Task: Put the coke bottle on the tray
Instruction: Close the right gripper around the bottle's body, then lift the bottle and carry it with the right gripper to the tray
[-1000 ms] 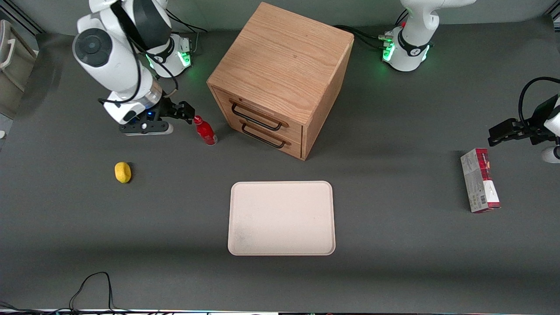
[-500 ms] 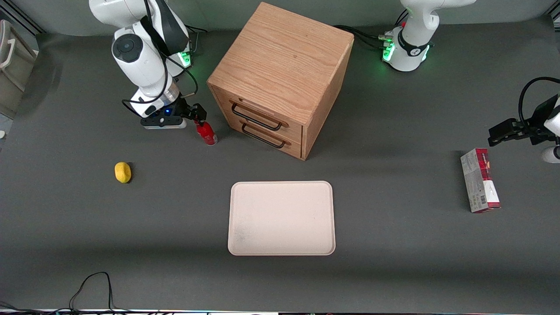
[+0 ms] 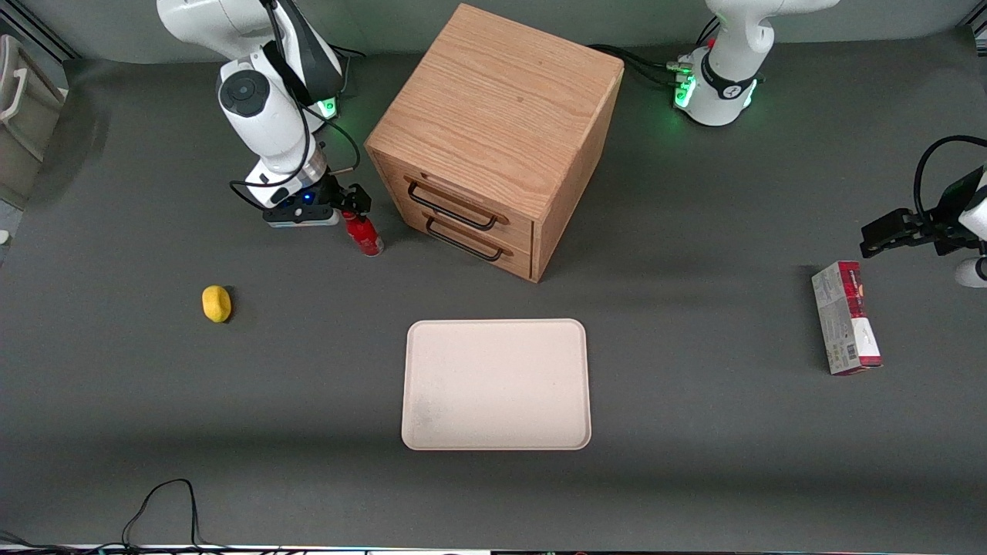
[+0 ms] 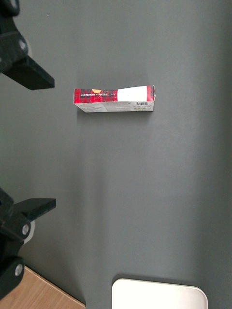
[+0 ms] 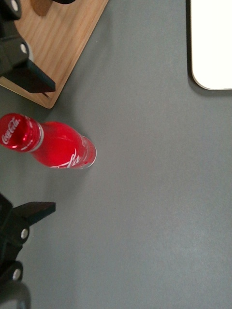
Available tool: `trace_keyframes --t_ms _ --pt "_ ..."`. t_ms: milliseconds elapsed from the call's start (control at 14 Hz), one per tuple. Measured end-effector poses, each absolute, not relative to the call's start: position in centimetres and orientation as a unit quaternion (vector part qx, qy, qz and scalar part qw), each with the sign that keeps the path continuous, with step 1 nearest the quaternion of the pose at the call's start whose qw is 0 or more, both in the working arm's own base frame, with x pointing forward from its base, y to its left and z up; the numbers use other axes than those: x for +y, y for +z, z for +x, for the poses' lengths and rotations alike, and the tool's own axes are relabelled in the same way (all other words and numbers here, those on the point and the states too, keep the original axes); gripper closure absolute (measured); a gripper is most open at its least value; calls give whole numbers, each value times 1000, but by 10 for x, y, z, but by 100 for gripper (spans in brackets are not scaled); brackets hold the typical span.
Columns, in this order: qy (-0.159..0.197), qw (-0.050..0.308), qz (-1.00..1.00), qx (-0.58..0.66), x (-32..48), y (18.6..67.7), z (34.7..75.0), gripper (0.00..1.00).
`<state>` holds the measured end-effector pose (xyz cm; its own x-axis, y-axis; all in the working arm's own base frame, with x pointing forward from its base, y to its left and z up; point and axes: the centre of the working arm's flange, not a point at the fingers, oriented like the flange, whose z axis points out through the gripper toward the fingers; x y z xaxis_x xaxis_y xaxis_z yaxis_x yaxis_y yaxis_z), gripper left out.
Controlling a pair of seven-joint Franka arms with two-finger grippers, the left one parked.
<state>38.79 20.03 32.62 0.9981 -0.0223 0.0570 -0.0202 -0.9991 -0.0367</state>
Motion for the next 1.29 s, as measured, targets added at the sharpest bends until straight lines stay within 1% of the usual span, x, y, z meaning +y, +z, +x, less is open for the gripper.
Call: trace_keyframes --t_ms 429,500,786,857,1143,1286 --pt "-20 20 -1000 1 215 308 383 2" --pt "-18 19 -1000 1 215 308 383 9" --pt "-3 12 -1000 1 213 305 380 55" --pt "0 11 -1000 2 212 306 380 63" --pt "-2 12 -1000 15 205 310 387 64" --pt "-8 17 -999 33 197 329 408 64"
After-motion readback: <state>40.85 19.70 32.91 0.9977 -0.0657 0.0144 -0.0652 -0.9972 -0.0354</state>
